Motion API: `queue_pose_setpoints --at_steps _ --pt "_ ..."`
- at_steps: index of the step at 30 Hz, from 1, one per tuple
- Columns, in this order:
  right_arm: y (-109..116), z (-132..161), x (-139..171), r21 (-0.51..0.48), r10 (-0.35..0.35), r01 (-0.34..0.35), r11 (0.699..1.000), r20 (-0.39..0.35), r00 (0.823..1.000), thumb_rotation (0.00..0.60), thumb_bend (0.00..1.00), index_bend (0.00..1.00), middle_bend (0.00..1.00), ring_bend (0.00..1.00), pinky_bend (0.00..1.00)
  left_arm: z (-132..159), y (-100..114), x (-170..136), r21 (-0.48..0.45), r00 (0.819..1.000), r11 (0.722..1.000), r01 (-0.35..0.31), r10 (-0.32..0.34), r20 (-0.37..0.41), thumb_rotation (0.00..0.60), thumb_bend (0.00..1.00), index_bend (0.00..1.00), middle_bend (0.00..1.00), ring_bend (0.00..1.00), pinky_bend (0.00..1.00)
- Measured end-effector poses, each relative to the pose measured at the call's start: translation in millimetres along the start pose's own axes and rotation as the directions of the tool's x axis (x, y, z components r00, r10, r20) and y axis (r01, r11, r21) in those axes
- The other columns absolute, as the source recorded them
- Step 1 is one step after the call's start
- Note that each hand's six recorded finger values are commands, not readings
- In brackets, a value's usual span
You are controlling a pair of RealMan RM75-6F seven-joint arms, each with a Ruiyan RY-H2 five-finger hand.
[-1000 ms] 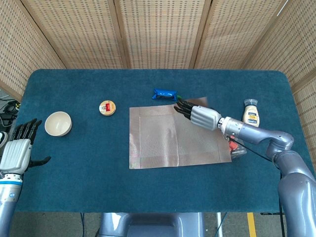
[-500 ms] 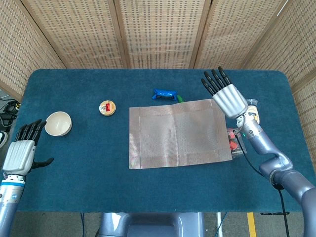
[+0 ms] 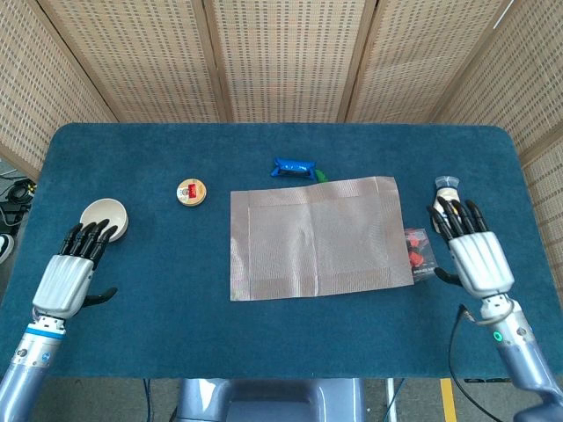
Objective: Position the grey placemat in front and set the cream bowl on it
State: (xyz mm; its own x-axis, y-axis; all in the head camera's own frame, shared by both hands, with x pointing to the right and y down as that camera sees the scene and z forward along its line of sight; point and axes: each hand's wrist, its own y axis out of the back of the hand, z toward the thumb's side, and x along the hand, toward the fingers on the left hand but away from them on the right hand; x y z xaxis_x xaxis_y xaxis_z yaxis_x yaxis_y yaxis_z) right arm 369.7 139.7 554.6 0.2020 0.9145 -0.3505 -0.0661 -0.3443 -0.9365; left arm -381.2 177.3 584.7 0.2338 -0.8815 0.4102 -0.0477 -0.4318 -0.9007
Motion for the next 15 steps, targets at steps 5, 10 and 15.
queue_pose_setpoints --at_steps 5,10,15 --pt "-5 -11 42 -0.012 -0.017 0.018 1.0 0.066 0.998 0.6 0.0 0.0 0.0 0.0 0.0 20 -9 13 0.041 0.991 0.999 -0.023 0.017 0.133 0.6 0.0 0.0 0.0 0.0 0.0" --pt "-25 -7 69 -0.047 -0.007 0.012 0.999 0.109 0.994 0.6 0.0 0.0 0.0 0.0 0.0 46 -20 39 0.083 0.961 0.996 -0.03 0.006 0.277 0.6 0.0 0.0 0.0 0.0 0.0" --pt "-36 -6 77 -0.048 -0.004 0.01 0.999 0.129 0.992 0.6 0.0 0.0 0.0 0.0 0.0 73 -32 66 0.153 0.915 0.987 -0.036 -0.029 0.403 0.6 0.0 0.05 0.0 0.0 0.0"
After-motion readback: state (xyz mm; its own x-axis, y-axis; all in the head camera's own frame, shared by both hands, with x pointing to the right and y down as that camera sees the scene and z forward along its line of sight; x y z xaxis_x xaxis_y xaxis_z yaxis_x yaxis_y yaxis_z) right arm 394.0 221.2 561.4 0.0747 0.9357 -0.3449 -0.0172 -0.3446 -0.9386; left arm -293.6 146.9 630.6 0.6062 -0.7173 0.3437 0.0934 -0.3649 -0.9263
